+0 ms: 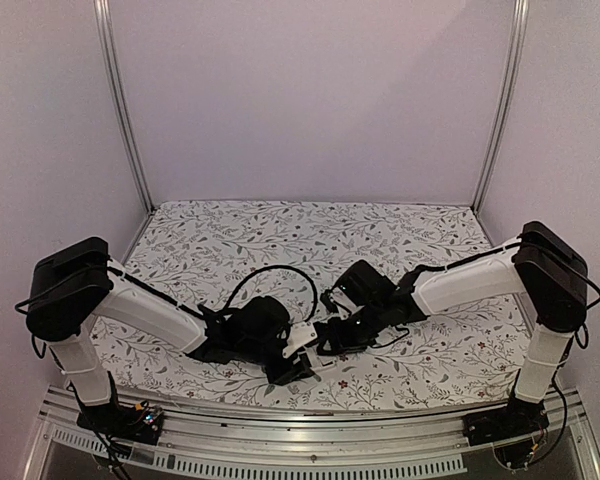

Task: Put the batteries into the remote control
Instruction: Load the battery cover onto the remote control without the battery cover.

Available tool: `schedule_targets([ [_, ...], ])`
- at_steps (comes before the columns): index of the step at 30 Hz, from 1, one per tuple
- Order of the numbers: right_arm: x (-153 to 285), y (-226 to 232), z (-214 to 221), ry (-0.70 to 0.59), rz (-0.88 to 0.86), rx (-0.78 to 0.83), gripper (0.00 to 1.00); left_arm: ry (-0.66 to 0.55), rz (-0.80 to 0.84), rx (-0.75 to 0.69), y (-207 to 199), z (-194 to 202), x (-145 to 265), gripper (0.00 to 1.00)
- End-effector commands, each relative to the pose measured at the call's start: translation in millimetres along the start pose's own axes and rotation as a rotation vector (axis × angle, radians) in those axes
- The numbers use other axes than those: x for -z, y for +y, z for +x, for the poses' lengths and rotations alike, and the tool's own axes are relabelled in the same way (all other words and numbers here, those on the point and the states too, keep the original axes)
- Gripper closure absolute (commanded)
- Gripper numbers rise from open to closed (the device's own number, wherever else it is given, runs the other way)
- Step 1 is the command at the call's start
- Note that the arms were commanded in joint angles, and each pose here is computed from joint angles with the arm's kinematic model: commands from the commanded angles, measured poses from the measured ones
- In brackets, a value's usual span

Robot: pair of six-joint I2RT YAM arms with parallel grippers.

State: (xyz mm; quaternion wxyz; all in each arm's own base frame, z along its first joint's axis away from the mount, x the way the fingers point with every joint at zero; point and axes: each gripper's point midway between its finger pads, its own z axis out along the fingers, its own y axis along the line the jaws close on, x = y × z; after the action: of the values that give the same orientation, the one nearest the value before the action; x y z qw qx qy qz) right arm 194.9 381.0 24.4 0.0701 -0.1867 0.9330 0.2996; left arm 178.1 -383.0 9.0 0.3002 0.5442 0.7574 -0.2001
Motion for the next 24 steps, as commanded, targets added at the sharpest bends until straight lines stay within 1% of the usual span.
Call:
schedule_targets([
  [1,-10.2,9.4,0.8,0.029,-0.032,0.082,0.68,0.141,-0.019,-0.01,0.8,47.7,-11.1,0.62],
  [6,-9.2,6.0,8.7,0.056,-0.021,0.062,0.69,0.145,-0.029,-0.006,2.5,48.9,-11.3,0.62],
  [13,3.0,10.5,14.0,0.024,-0.005,0.028,0.7,0.153,-0.048,-0.001,5.7,50.8,-12.2,0.62],
  [17,3.9,15.3,15.4,0.021,-0.012,0.032,0.71,0.164,-0.081,0.0,11.7,53.2,-12.1,0.62],
  [24,7.8,18.3,15.2,0.009,-0.02,0.043,0.72,0.161,-0.08,0.003,11.6,52.1,-11.8,0.62],
])
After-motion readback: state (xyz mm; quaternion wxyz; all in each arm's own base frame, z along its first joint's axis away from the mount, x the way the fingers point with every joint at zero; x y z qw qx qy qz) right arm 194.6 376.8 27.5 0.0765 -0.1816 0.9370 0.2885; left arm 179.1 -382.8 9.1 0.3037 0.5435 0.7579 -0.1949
